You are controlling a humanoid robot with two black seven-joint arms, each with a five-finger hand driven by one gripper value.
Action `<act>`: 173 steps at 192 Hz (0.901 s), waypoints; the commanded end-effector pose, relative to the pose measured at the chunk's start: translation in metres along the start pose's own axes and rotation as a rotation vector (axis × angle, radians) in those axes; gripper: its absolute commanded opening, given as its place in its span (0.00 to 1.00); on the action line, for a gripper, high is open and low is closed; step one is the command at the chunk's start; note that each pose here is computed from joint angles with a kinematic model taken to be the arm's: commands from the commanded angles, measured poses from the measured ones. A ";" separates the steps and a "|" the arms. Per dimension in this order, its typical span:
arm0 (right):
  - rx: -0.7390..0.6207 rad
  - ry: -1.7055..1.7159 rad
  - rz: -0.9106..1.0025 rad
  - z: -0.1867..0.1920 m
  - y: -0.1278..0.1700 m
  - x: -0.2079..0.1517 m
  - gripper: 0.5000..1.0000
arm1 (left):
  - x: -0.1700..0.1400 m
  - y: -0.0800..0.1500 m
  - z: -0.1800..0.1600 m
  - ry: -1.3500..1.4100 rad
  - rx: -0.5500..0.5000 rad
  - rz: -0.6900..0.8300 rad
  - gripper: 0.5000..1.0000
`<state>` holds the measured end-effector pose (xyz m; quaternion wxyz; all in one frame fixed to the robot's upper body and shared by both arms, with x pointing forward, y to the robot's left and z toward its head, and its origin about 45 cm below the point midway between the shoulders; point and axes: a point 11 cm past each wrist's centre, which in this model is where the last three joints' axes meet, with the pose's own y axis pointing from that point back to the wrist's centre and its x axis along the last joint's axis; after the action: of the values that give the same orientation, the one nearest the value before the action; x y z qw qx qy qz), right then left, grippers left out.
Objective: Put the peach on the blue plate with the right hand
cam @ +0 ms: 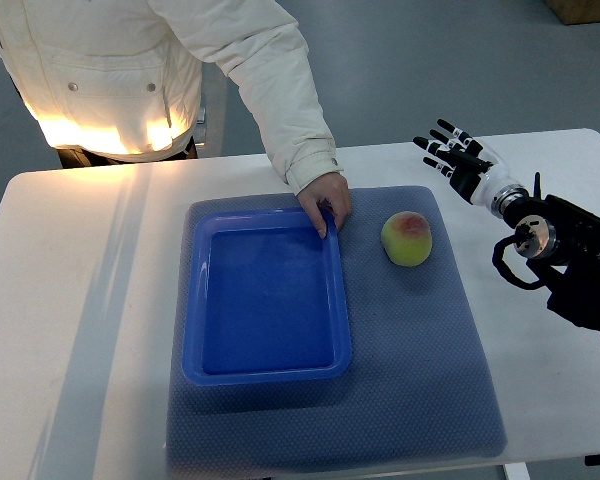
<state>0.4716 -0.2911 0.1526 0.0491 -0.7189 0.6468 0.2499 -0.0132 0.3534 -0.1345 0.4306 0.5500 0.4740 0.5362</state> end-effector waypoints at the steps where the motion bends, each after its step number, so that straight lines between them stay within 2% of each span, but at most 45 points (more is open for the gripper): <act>1: 0.001 0.000 -0.001 -0.001 0.000 0.000 0.86 | 0.000 0.000 0.000 0.004 0.000 -0.001 1.00; 173: -0.004 -0.001 -0.042 0.001 0.000 -0.005 0.86 | 0.001 0.000 0.000 0.001 0.000 0.002 1.00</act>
<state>0.4708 -0.2860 0.1531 0.0524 -0.7307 0.6326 0.2514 -0.0132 0.3540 -0.1344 0.4301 0.5500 0.4738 0.5366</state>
